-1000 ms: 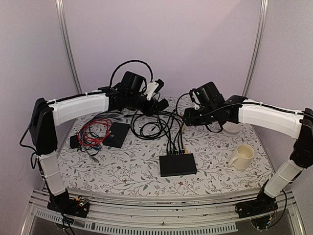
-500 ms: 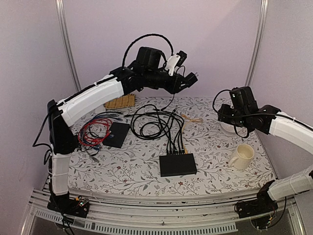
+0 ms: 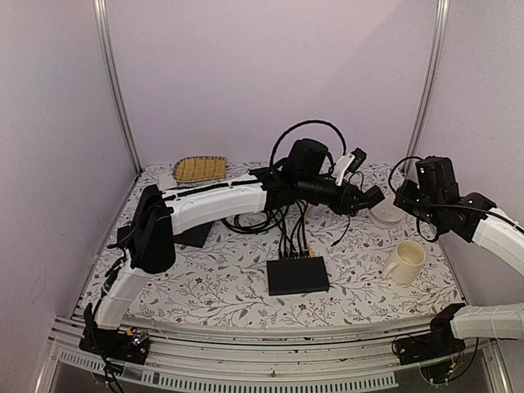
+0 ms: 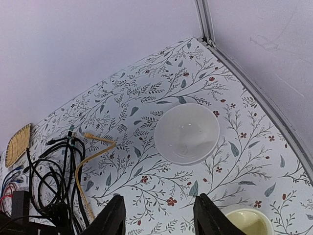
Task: Pull the plug from the switch port
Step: Place the connector at the corner of the board.
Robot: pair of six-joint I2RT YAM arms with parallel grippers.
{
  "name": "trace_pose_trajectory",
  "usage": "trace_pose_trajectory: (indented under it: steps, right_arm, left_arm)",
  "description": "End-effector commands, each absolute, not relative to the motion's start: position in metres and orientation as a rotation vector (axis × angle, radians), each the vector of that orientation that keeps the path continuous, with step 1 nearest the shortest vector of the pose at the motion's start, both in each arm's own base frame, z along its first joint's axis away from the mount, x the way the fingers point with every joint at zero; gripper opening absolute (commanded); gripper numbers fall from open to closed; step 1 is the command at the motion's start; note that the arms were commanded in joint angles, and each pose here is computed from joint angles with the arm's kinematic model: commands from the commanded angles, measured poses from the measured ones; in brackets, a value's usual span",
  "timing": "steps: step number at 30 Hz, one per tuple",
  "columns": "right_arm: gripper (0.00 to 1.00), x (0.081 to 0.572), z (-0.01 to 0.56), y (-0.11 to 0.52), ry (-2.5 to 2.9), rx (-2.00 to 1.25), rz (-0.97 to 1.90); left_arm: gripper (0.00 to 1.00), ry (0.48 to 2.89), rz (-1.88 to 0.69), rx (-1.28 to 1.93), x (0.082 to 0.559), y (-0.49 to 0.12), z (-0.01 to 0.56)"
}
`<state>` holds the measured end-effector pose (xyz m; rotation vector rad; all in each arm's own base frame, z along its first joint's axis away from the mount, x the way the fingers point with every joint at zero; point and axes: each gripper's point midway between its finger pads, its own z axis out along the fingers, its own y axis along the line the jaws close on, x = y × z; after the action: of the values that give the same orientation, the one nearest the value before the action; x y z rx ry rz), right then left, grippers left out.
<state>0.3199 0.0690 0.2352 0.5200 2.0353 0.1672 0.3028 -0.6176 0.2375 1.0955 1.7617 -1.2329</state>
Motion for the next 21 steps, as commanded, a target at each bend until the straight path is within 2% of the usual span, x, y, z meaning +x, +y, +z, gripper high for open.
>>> trace_pose_trajectory:
  steps: [1, 14, 18, 21]
  right_arm:
    - [0.48, 0.311, 0.224, 0.055, 2.054, 0.550, 0.132]
    - [0.45, 0.280, 0.192, 0.047, 2.144, 0.625, 0.158]
    - [0.35, 0.270, 0.181, 0.049, 2.186, 0.647, 0.193]
    - [0.29, 0.263, 0.172, 0.054, 2.227, 0.651, 0.225]
  left_arm:
    - [0.00, 1.676, -1.422, 1.058, 0.292, -0.641, 0.242]
    - [0.00, 1.861, -1.577, 0.962, 0.303, -0.652, 0.134]
    - [0.01, 1.955, -1.563, 0.916, 0.311, -0.645, 0.101]
    - [0.06, 2.028, -1.559, 0.873, 0.316, -0.640, 0.075]
